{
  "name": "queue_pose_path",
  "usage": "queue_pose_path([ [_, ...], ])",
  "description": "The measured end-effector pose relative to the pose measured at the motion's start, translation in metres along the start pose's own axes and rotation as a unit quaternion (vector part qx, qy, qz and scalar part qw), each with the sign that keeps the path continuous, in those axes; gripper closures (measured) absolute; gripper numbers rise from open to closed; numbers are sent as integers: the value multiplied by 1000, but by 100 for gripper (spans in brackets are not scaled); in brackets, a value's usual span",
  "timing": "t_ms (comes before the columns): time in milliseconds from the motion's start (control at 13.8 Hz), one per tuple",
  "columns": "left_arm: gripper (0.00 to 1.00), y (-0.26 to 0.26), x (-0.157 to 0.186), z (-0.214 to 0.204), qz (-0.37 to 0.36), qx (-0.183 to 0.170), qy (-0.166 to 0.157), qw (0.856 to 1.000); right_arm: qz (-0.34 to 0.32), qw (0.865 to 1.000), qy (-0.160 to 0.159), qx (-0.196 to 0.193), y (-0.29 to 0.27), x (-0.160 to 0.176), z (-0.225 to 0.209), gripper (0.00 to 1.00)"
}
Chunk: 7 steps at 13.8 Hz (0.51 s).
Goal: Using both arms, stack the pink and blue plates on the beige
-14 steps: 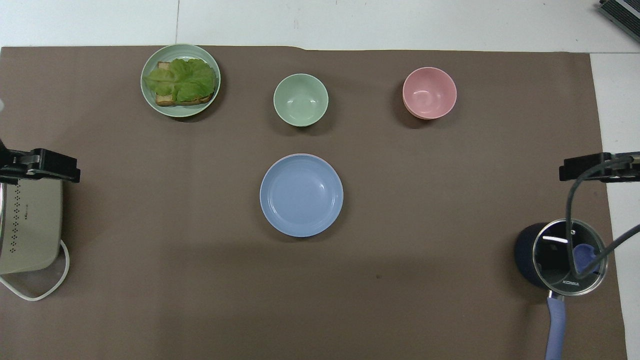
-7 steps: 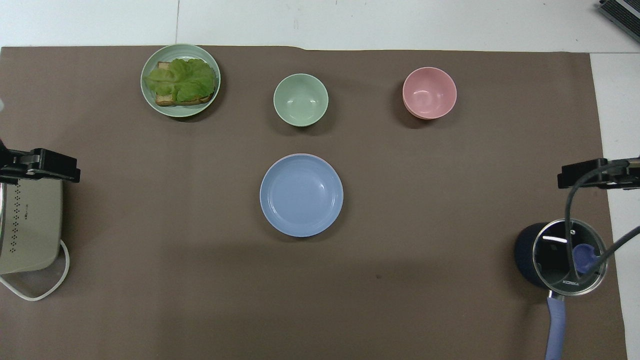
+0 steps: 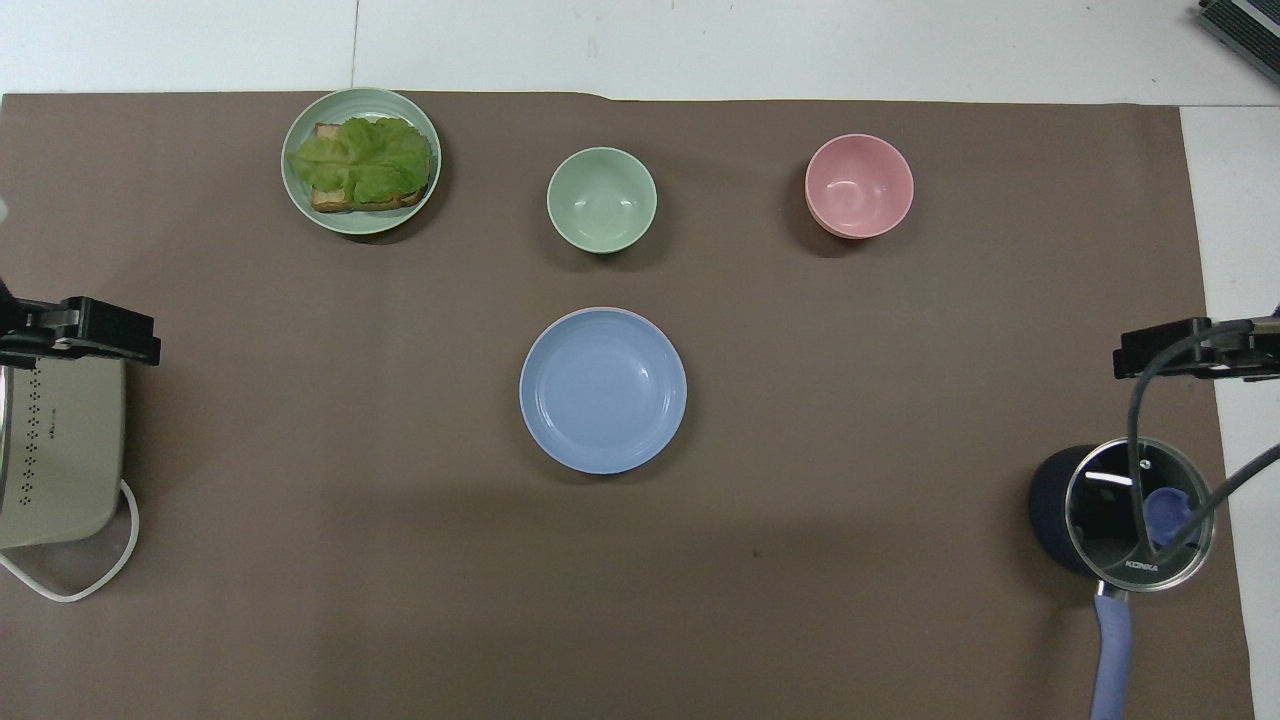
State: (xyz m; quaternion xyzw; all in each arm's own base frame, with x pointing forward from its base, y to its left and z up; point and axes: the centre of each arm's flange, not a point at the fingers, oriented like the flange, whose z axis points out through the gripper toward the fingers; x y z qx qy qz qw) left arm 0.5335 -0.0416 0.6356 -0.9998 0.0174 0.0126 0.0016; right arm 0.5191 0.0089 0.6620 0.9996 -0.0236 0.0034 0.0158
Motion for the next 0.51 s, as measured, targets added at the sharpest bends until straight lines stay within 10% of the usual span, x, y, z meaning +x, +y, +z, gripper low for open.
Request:
queue_pose_path([
  [508, 0, 0, 0, 0, 0, 0, 0, 1000, 1, 1000, -2, 8, 41, 1, 1, 0],
])
